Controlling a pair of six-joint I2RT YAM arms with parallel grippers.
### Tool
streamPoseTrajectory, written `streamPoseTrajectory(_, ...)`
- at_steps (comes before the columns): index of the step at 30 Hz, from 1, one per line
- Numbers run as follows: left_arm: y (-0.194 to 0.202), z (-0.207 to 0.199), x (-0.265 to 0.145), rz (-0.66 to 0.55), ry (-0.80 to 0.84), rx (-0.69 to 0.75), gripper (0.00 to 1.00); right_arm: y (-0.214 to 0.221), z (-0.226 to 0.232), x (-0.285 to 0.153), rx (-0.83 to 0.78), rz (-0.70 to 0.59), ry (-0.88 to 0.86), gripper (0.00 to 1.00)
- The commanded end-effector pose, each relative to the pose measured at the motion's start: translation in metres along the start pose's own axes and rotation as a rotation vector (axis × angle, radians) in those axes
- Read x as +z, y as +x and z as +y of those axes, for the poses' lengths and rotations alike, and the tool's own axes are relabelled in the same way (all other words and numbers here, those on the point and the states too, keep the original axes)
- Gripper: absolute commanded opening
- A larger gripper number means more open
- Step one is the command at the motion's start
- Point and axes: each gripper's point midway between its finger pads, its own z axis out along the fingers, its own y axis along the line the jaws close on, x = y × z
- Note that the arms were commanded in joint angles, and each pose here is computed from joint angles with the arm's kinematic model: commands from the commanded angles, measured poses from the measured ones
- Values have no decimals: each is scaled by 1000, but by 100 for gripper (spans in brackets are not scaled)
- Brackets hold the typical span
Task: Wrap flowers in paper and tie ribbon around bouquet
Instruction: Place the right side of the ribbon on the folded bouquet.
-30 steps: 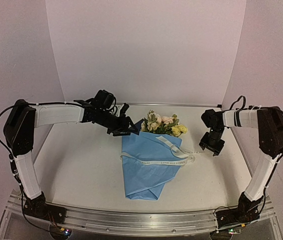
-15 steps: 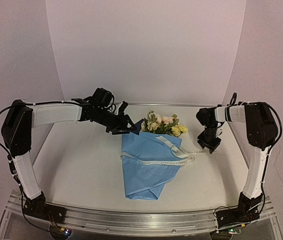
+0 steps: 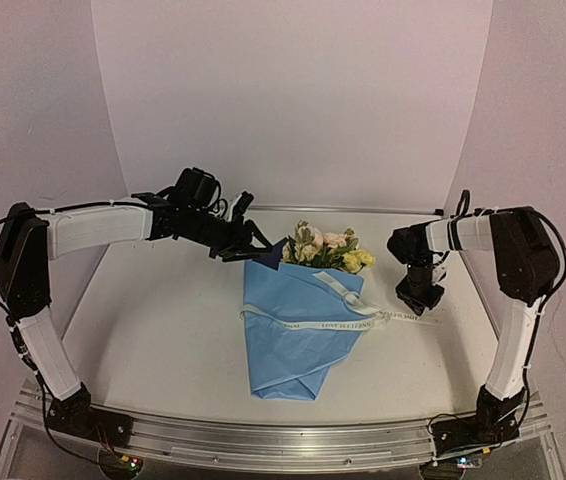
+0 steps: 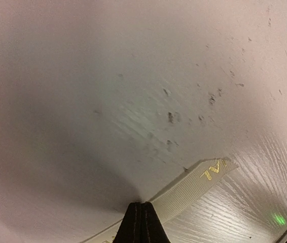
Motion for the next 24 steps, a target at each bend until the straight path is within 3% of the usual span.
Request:
streamPoseTrajectory(1, -11, -21, -16, -48, 46, 67, 46, -4, -30, -21, 3, -69, -8, 0)
streamPoseTrajectory(5, -12, -19, -15, -46, 43, 68, 46, -6, -19, -41, 26, -89, -175, 1)
streamPoseTrajectory(7, -13, -18, -15, -48, 44, 68, 46, -7, 7, -60, -7, -84, -306, 16)
streamPoseTrajectory(14, -15, -13, -18, -47, 30, 67, 46, 23, 92, -130, -333, -69, -613, 45)
streamPoseTrajectory(17, -15, -12, -18, -48, 27, 63, 46, 44, 112, -145, -437, -51, -654, 48)
streamPoseTrajectory(24, -13, 4, -23, -60, -14, 19, 46, 83, 109, -131, -377, 63, -620, 51)
